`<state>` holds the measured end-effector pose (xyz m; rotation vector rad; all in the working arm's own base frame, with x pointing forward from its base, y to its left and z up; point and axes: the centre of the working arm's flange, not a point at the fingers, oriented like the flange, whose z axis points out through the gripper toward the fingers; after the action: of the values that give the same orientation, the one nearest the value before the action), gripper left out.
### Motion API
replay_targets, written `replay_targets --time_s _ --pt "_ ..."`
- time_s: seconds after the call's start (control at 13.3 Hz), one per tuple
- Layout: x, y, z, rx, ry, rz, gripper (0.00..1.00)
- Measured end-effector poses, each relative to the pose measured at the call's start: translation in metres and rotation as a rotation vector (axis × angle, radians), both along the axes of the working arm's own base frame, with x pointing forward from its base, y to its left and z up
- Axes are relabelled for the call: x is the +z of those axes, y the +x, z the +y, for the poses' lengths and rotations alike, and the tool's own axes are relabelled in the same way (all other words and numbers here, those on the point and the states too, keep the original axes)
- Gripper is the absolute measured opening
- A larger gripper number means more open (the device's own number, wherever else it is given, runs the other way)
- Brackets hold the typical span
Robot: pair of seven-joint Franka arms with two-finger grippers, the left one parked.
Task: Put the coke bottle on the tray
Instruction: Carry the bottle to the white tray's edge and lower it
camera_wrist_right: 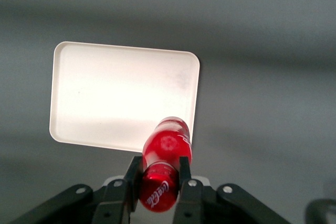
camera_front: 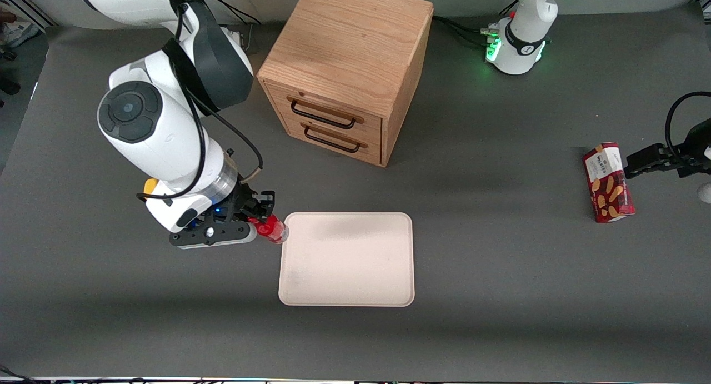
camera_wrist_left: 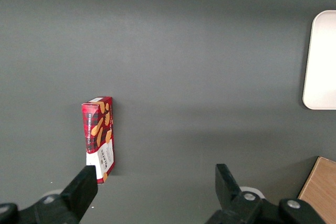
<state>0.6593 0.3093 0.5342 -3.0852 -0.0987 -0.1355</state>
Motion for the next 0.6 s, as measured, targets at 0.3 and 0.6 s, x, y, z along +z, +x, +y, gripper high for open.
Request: replay_targets --time_s 0.3,0.6 --pt "-0.04 0.014 0.005 -0.002 -0.009 0.015 0.32" --pt "-0.098 0.031 0.007 -0.012 -0.004 -0.003 0.32"
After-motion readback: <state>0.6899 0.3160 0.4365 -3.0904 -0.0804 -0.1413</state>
